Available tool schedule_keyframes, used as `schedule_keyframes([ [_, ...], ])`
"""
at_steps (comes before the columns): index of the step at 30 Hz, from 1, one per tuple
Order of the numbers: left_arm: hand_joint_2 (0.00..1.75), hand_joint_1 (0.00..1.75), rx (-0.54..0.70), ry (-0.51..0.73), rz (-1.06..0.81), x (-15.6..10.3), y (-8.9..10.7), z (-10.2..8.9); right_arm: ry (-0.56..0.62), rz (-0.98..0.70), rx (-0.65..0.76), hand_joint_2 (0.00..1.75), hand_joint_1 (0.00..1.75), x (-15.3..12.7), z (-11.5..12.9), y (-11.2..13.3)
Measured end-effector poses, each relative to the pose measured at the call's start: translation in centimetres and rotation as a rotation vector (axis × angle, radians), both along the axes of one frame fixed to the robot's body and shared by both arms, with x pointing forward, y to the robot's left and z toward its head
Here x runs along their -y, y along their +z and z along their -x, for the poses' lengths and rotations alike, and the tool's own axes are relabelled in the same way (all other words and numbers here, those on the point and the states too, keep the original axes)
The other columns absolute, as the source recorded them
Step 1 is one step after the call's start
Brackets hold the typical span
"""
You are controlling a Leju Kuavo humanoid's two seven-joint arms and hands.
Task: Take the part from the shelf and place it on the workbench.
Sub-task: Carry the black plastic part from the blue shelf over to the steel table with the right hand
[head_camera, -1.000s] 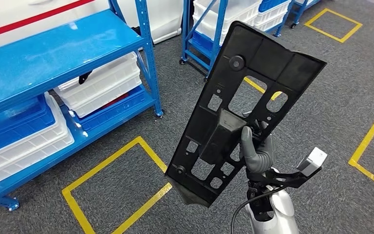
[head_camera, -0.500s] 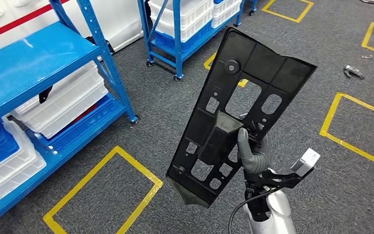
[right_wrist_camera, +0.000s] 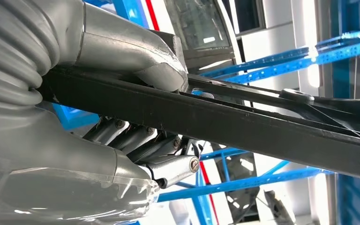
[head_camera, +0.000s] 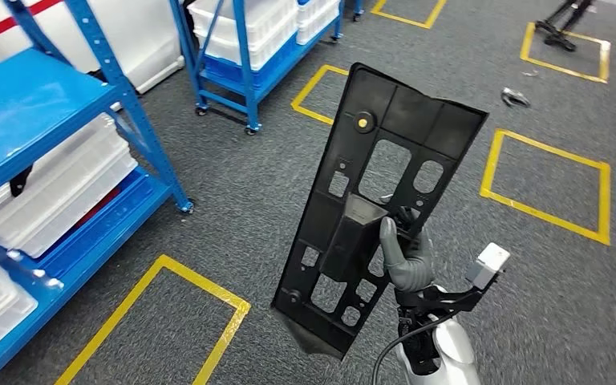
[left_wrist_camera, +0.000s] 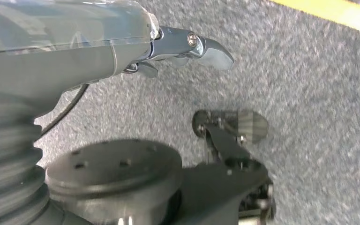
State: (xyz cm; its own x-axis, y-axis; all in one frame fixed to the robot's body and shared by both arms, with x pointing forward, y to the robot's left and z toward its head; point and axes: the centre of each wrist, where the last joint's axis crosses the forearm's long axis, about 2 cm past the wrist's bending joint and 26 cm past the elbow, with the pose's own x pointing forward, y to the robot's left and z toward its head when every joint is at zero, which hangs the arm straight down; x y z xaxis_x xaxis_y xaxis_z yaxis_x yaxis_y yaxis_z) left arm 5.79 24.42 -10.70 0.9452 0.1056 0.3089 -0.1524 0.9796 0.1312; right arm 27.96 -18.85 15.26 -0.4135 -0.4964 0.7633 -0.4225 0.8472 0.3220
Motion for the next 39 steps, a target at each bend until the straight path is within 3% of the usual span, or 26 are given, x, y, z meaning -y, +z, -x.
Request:
schedule_keyframes([
  [7,1.75,0.0,0.003,0.03,-0.021,-0.6,0.0,-0.2,0.061,-0.006,-0.006,1.75,1.75,-1.9,-1.2,-0.5],
  [29,1.75,0.0,0.013,-0.042,-0.063,-1.6,-0.1,-0.1,-0.094,0.08,-0.02,1.75,1.75,-2.2,0.0,-1.9],
  [39,1.75,0.0,0.024,-0.052,-0.075,-2.0,-0.1,-0.2,-0.103,0.078,-0.018,1.75,1.75,-2.2,0.2,-1.8],
])
